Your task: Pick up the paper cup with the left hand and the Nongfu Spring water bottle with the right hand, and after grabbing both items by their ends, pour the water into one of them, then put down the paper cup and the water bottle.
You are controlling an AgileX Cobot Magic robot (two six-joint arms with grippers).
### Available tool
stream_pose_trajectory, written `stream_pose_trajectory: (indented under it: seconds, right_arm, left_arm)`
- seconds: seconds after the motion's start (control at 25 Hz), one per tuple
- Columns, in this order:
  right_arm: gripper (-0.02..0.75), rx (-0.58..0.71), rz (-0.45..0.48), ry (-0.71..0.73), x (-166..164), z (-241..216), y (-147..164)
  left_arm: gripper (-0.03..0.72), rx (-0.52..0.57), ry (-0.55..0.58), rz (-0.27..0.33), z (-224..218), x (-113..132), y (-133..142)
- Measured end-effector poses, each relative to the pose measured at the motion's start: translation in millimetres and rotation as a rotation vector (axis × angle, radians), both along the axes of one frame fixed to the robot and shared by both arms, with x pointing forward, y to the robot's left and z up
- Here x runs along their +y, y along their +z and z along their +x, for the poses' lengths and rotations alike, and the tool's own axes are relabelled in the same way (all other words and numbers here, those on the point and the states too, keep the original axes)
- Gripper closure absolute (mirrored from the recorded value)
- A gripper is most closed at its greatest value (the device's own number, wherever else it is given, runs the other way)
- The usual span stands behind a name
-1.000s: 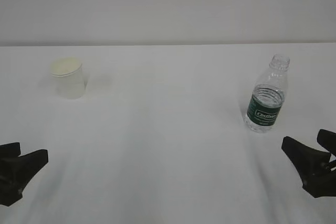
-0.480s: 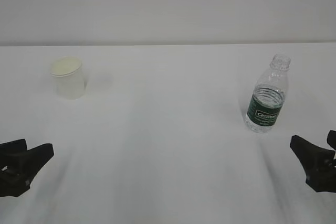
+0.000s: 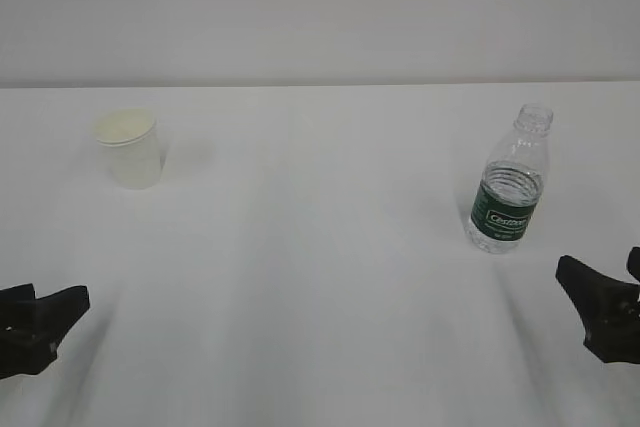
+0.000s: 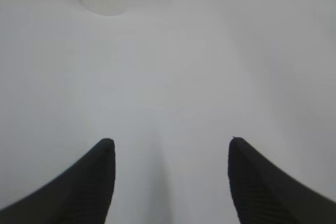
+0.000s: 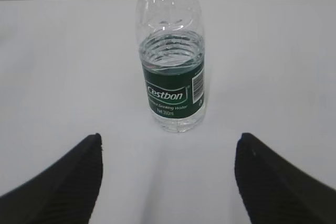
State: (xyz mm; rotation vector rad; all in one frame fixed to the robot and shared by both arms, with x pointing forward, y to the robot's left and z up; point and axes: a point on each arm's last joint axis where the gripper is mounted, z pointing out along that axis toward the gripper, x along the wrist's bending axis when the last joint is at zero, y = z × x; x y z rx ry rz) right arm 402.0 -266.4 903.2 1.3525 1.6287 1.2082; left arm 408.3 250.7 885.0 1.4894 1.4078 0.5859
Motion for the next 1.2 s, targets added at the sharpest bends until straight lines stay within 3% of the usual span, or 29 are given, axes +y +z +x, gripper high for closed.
stream_pose_trajectory:
  seconds: [0.28,0.56,0.84,1.2]
  right_arm:
    - [0.150,-0.026,-0.013,-0.008,-0.3,6.4,3.0]
    - [0.150,-0.053,-0.017,-0.008,0.5,12.7,6.4]
    - [0.150,-0.070,-0.016,-0.009,1.1,17.9,8.8]
    - [0.150,-0.035,-0.022,-0.009,4.2,39.1,-1.6]
  left_arm:
    - [0.204,-0.028,0.019,0.039,6.8,1.7,0.8]
    - [0.202,-0.094,0.013,0.040,33.3,-4.7,5.1]
    - [0.103,-0.056,-0.038,0.050,49.1,-12.8,-10.5]
    - [0.087,-0.072,-0.043,0.047,58.8,-15.6,-11.3]
